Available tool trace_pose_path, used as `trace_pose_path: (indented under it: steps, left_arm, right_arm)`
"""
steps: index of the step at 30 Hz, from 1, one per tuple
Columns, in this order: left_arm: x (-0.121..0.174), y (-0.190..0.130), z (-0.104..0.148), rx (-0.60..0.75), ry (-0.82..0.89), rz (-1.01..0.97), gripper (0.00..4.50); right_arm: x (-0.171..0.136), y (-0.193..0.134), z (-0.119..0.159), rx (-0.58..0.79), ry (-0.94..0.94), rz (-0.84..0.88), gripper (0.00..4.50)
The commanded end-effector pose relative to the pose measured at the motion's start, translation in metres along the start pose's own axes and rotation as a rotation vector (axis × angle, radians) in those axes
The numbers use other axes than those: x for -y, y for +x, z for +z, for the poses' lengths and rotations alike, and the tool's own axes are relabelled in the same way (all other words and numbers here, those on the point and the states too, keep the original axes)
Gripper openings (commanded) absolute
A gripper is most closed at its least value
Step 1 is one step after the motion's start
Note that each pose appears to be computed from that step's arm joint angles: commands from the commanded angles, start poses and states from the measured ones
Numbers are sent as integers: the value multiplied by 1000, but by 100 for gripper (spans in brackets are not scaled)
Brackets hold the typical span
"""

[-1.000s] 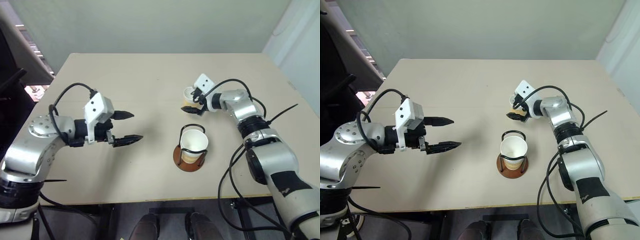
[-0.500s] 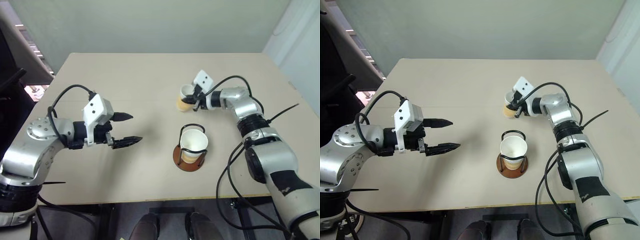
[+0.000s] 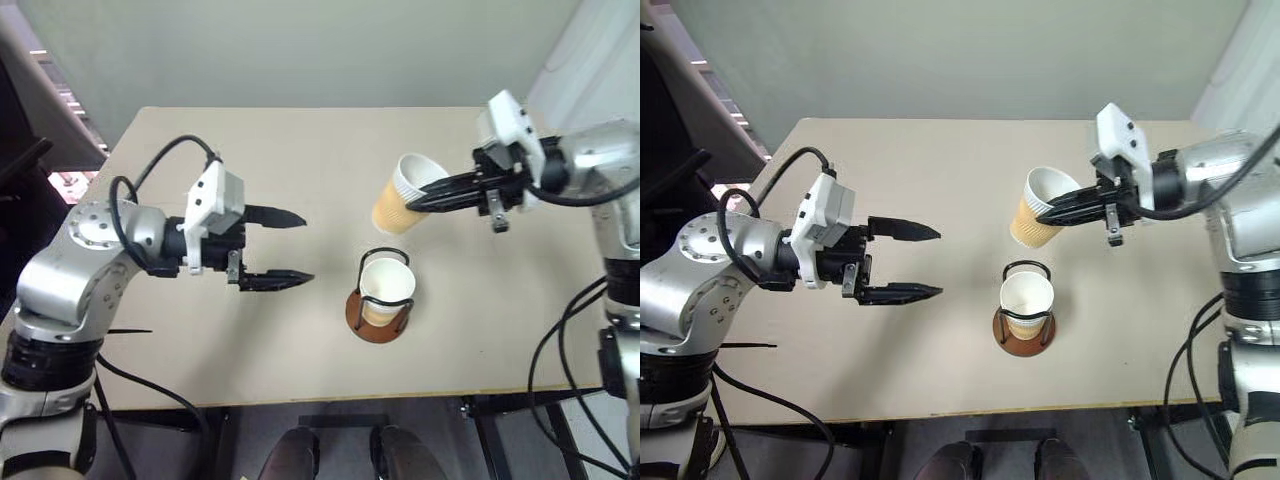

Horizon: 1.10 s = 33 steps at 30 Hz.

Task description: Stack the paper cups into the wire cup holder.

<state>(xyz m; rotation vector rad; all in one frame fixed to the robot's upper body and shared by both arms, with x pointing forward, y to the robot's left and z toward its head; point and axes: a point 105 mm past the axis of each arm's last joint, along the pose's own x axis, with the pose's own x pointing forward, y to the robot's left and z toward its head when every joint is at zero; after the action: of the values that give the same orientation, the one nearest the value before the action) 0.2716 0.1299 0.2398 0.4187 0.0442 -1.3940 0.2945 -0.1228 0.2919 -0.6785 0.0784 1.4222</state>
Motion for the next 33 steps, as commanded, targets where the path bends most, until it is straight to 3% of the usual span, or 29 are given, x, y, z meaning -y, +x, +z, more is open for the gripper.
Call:
trace_pose_path:
  steps: [1,4,12,18,22,28,31,33]
  left_arm:
    - [-4,-4,-7,-44,31,-10,450]
    - [-11,-9,-16,-62,21,22,450]
    - [-12,-14,-9,-20,22,24,450]
    - [-13,-41,2,6,18,58,450]
    - [-18,-61,-10,-33,-22,124,450]
    - [-16,-55,-11,-23,-20,130,450]
    - [-15,-55,-15,-33,-28,135,450]
    - [-15,-56,-16,-40,-31,138,450]
  right_arm:
    - [-17,-9,15,-8,-74,28,7]
    - [-27,-1,9,-32,-70,35,7]
    - [-25,7,-4,-87,-98,-14,7]
    - [-30,9,6,-57,-121,20,7]
    - [-39,12,13,-30,-130,70,7]
    - [-41,20,7,-10,-75,99,7]
    - [-41,21,4,-21,-74,108,65]
    - [-45,23,7,-5,-72,126,132]
